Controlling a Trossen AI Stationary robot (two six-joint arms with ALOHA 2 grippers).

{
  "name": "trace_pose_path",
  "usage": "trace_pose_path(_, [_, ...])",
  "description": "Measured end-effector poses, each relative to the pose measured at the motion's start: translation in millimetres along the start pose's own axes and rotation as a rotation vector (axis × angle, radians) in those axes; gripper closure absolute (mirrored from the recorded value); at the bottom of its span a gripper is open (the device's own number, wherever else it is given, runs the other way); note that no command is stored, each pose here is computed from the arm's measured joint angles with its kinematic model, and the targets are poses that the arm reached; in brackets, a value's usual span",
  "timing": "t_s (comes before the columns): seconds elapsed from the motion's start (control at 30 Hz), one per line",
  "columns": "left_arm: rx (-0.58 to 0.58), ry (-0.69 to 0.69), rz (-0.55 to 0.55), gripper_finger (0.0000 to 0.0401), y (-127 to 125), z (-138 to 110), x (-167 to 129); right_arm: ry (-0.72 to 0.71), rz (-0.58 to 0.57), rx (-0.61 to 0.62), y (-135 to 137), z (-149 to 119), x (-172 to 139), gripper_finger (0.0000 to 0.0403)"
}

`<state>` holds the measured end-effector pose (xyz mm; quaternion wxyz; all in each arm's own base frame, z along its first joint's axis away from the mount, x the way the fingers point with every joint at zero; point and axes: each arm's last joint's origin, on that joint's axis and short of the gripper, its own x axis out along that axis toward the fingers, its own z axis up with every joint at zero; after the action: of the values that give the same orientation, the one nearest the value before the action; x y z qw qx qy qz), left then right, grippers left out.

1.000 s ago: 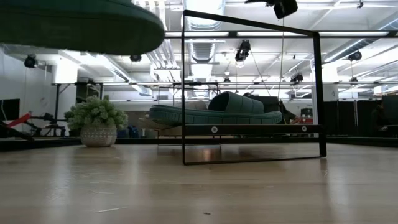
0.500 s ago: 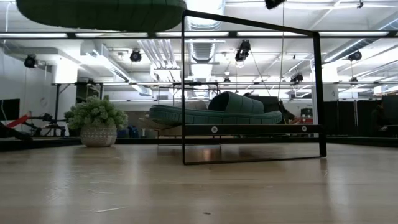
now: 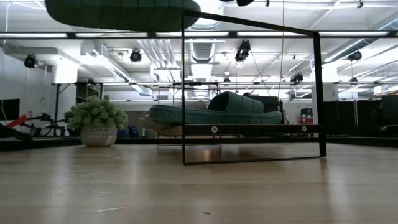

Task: Pick and place slides into the shelf
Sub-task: Put the green slipper on the shelf

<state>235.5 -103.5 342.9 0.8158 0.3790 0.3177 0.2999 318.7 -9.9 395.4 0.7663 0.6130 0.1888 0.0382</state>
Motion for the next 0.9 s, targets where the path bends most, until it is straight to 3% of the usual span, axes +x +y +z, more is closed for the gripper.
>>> trace_pose_path(0.3, [0.001,0.001,-0.007,0.0401,-1,0,1,-0.024,-0.008,-0.135,7,9,10,0.0188])
trace_pose_path(0.53, [-0.001,0.001,-0.009,0.0401,-1,0,1,-0.03,-0.153,-0.18,3,11,13,0.0188])
trace_pose_path(0.9, [-0.01,-0.002,-0.013,0.0401,-1,1,1,-0.081,-0.148,-0.227,22,14,5,0.0188])
